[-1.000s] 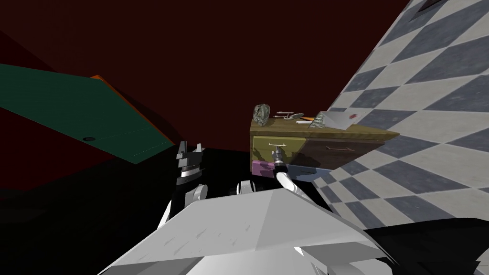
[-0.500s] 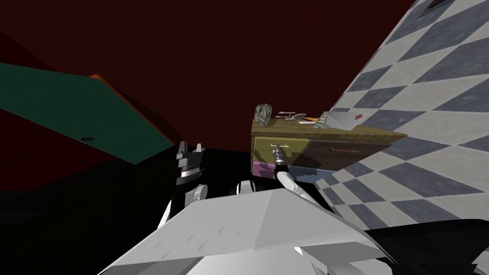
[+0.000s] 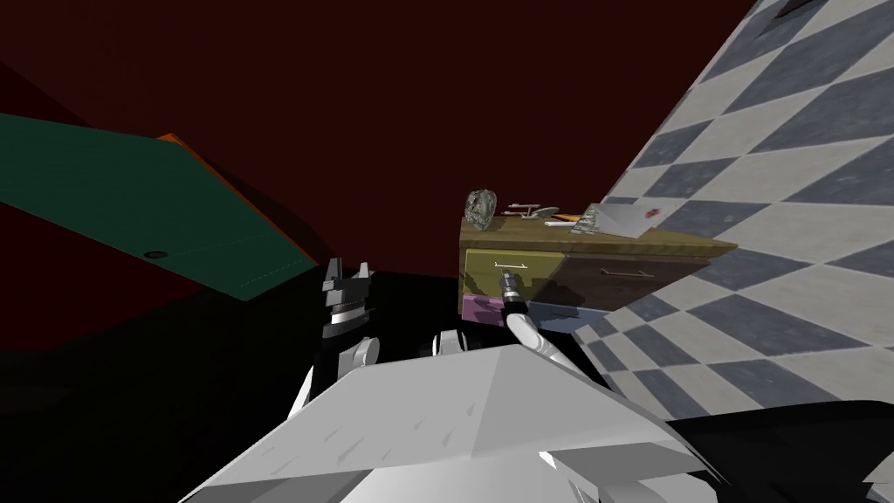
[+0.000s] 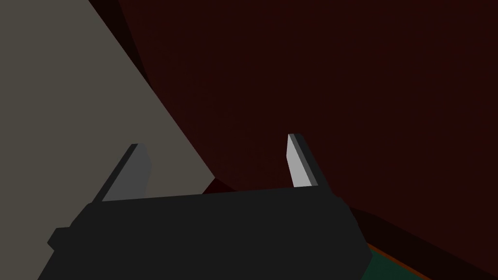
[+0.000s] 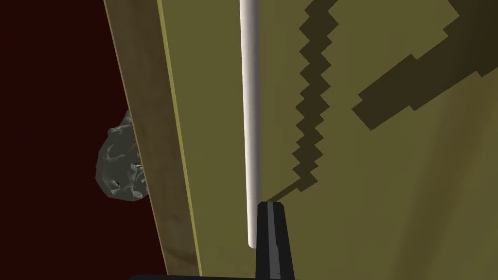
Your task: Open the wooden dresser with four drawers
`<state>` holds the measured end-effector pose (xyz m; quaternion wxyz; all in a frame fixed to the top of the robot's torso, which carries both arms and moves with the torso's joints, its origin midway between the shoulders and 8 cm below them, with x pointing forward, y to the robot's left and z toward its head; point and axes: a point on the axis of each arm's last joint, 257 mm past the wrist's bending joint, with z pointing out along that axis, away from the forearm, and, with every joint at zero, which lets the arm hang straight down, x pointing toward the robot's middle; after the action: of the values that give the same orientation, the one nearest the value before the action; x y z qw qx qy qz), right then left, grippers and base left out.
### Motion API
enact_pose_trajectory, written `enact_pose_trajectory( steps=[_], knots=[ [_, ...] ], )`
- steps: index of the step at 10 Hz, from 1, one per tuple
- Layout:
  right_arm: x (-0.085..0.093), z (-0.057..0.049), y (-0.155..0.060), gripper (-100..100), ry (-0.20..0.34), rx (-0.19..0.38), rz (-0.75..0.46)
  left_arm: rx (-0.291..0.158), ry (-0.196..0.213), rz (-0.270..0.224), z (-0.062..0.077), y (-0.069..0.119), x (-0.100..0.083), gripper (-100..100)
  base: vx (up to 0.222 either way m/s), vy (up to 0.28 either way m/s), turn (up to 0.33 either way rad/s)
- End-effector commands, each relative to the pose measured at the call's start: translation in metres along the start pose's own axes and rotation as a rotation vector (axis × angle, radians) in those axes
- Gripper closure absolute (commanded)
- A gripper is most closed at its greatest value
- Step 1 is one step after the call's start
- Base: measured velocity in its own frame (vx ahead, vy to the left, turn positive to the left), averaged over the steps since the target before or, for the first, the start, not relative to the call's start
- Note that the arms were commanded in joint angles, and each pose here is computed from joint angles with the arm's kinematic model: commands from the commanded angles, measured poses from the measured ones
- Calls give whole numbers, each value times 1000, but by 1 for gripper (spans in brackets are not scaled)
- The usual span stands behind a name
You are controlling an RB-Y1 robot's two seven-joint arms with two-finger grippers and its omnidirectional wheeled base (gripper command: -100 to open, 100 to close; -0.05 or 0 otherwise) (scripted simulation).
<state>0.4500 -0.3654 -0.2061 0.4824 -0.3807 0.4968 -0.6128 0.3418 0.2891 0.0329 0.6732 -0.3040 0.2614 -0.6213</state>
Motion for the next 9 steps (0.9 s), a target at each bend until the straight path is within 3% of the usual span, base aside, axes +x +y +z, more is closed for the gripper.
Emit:
enact_pose_trajectory(
  steps=[1,3,4,6,7,8,9],
  knots=[
    [-2,1,-4,100,-16,-5,2,0,0,0,0,0,0,0,-175,107,-80],
    [-2,2,-4,100,-17,-5,3,0,0,0,0,0,0,0,-136,70,-44],
    [2,9,-6,-100,-21,-11,-4,0,0,0,0,0,0,0,80,20,-2],
    [6,14,-7,-100,-23,-15,-9,0,0,0,0,0,0,0,161,15,-1],
    [3,11,-6,-100,-21,-13,-6,0,0,0,0,0,0,0,79,-1,3],
    [23,23,-7,-100,9,-15,-16,0,0,0,0,0,0,0,-14,10,282],
    [23,23,-7,-100,9,-15,-16,0,0,0,0,0,0,0,-37,7,117]
  ],
)
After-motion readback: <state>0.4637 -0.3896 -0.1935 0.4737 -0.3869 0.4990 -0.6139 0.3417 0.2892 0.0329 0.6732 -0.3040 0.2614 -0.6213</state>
